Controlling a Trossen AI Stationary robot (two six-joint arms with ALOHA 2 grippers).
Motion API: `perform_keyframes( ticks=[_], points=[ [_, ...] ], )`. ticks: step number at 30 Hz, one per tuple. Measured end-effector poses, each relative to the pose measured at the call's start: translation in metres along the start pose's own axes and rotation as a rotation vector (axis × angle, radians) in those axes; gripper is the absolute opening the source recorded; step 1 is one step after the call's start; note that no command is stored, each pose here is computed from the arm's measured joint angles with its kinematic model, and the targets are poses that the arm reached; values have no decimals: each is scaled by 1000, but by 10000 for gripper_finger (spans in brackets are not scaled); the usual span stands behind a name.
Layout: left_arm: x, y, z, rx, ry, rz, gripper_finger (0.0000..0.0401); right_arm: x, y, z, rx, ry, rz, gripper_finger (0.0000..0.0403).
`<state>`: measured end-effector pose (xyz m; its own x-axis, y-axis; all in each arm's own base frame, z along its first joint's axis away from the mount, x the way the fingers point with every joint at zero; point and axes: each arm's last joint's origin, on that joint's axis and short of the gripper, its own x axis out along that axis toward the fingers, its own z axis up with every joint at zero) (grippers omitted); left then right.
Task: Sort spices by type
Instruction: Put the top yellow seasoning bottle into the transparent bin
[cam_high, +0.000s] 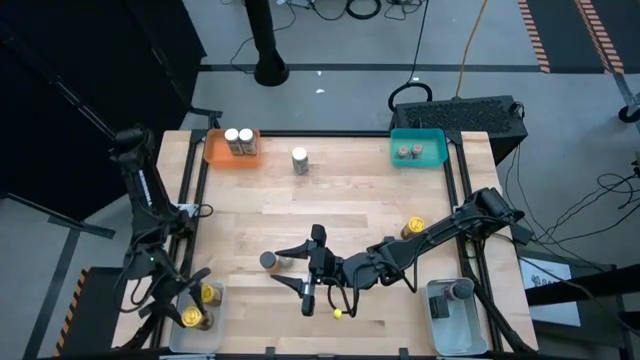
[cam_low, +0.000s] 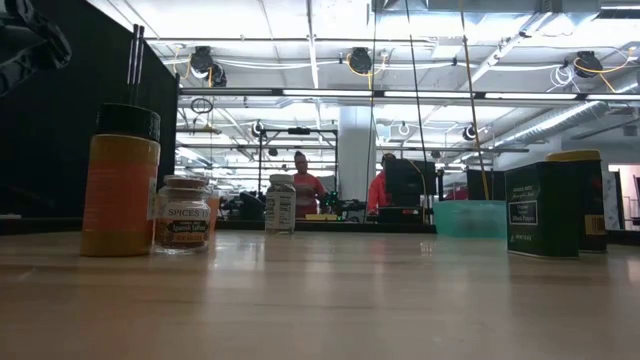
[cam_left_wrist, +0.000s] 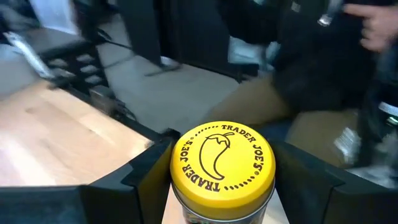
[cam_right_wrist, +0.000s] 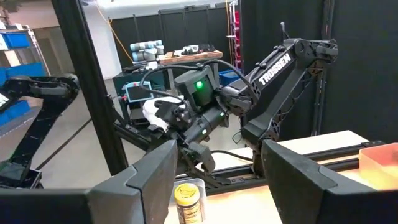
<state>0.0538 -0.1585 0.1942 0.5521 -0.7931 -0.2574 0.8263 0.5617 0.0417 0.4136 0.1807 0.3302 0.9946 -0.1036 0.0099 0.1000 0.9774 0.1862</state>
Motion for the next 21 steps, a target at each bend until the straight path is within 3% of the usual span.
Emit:
perform_keyframes(
  ticks=[2, 6, 10, 14, 21],
  points=[
    [-3, 3, 2, 4, -19, 46, 239, 0, 0, 0, -3, 0, 0, 217],
    [-7, 3, 3, 20, -18, 20, 239, 0, 0, -2, -1, 19, -4, 217],
    [-8, 2, -3, -10, 44, -29, 239, 0, -1, -2, 4, 23, -5, 217],
    [-8, 3, -6, -25, 70, 18, 239, 0, -1, -3, 1, 25, -6, 217],
    [-9, 3, -15, -2, 167, -19, 239, 2, -4, -2, 1, 24, -12, 217]
  ],
)
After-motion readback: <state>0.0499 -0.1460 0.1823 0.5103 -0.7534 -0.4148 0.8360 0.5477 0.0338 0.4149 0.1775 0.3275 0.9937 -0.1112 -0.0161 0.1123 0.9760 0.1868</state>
